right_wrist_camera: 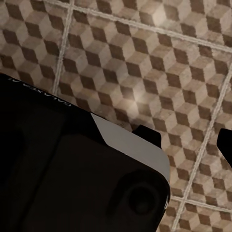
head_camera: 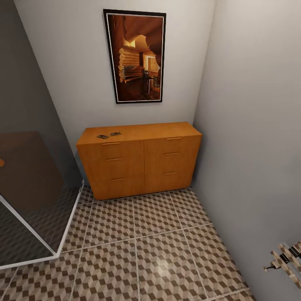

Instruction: Take the four mousetraps from the cabinet in the bathroom and place them on the bathroom floor. Make sure all four end up on the same floor surface, and ensure that at least two of them are either under or directly next to the same bathroom sink.

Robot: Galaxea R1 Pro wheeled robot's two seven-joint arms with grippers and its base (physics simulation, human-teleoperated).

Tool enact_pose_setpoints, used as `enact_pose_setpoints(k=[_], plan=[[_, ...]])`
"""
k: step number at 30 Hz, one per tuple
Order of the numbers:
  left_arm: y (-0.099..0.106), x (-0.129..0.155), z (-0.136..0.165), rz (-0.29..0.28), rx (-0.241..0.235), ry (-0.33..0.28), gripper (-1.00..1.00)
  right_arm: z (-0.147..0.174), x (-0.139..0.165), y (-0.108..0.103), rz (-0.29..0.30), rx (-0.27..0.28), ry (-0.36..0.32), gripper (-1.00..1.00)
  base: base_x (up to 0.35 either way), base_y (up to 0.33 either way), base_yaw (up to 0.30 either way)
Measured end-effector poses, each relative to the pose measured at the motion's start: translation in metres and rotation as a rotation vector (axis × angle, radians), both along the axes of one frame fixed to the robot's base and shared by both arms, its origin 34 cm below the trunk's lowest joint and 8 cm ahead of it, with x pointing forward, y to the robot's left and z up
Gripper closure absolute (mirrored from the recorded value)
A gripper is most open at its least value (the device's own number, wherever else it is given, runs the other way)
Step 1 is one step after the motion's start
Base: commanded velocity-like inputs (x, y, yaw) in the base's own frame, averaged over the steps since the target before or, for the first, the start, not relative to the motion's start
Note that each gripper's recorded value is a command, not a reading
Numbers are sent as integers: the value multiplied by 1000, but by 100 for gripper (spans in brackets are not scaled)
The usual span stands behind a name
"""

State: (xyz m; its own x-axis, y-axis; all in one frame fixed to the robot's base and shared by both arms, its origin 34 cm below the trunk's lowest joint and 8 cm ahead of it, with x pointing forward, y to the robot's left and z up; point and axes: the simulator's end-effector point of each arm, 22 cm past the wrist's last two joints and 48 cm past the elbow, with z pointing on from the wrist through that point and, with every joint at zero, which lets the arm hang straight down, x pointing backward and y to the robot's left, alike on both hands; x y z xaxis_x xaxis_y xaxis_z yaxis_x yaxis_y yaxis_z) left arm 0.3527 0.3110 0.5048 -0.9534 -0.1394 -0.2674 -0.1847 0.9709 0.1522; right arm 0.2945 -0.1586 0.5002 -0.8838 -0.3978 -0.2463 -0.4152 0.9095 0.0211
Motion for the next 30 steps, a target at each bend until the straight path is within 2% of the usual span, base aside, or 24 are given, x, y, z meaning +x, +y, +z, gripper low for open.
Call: enact_pose_setpoints(k=[2,8,9,11,12,15,16,17,19,20,24,25,27,28,29,30], plan=[[-1,0,0,0,-2,-1,-100,0,1,1,-4,1,-2,-100,0,0,0],[1,18,3,3,0,-21,-100,0,20,-7,-96,-22,6,-100,0,0,0],[0,41,8,1,-3,-42,-100,2,43,-12,-116,-46,3,-100,0,0,0],[-1,62,12,3,-6,-55,-100,7,68,-16,-131,-64,-12,-100,0,0,0],[-3,78,16,0,-11,-57,-100,13,94,-21,-146,-81,-34,-100,0,0,0],[-8,106,23,-2,-25,-54,-100,30,142,-28,-169,-103,-84,-100,0,0,0],[-16,132,31,-8,-46,-49,-100,47,175,-27,-189,-113,-116,-100,0,0,0],[-24,160,42,-18,-64,-59,-100,77,224,-30,-211,-115,-207,-100,0,0,0],[-33,183,52,-29,-83,-66,-100,97,249,-32,-226,-117,-251,-100,0,0,0],[-42,208,64,-42,-103,-75,-100,119,275,-33,-234,-117,-302,-100,0,0,0],[-64,263,97,-78,-144,-102,-100,173,330,-32,-244,-108,-433,-100,0,0,0],[-69,277,106,-88,-155,-111,-100,200,355,-31,-245,-103,-496,-100,0,0,0],[-88,323,140,-116,-189,-156,-100,231,384,-30,-249,-96,-568,-100,0,0,0],[-115,353,169,-135,-245,-196,-100,275,424,-26,-253,-81,-658,-100,0,0,0],[-131,415,229,-158,-275,-310,-100,333,474,-24,-262,-56,-761,-100,0,0,0],[-138,432,248,-164,-292,-344,-100,341,481,-22,-269,-42,-768,-100,0,0,0]])
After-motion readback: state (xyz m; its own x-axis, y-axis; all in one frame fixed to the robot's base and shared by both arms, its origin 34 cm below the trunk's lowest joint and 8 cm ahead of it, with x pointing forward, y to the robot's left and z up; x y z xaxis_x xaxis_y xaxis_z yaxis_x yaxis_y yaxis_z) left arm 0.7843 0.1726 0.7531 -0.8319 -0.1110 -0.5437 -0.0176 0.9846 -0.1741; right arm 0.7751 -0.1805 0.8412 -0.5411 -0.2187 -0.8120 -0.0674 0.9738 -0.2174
